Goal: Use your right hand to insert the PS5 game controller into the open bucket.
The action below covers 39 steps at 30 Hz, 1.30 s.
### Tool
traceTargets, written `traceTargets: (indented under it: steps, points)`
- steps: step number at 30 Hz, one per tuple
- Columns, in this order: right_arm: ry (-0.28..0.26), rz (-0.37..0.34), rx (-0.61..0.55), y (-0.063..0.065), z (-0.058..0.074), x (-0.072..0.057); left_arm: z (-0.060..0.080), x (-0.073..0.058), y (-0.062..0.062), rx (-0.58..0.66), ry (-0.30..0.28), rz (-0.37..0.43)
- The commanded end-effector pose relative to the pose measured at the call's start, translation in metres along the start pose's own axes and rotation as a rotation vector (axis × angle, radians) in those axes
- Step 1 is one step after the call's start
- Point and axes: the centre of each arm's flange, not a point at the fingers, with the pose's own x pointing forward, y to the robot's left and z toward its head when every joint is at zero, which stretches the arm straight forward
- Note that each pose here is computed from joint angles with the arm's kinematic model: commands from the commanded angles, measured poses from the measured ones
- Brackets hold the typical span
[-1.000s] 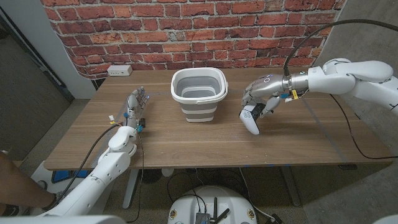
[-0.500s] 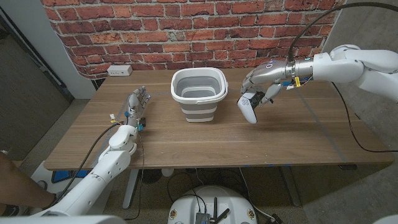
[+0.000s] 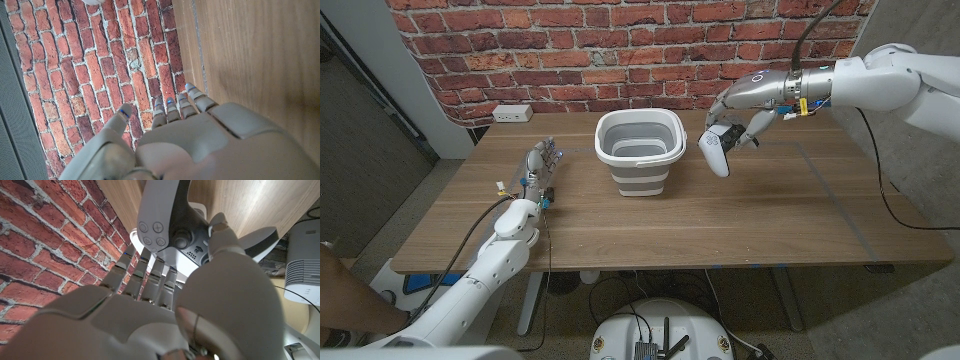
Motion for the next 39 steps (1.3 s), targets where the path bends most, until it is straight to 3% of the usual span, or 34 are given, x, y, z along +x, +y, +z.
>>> traceTargets:
  steps: [1,11,20,39]
  points:
    - [0.027,-0.047,0.045,-0.037,-0.008,0.005,-0.003,0.003,-0.001,-0.028,-0.006,-0.007]
    - [0.053,-0.093,0.042,-0.058,-0.014,0.023,-0.006,0.002,-0.001,-0.002,0.011,-0.013]
    - [0.031,-0.126,0.052,-0.076,-0.017,0.05,-0.002,0.001,-0.001,0.017,0.005,-0.019]
    - [0.013,-0.165,0.094,-0.084,-0.021,0.102,-0.003,0.001,0.0,0.019,0.01,-0.02]
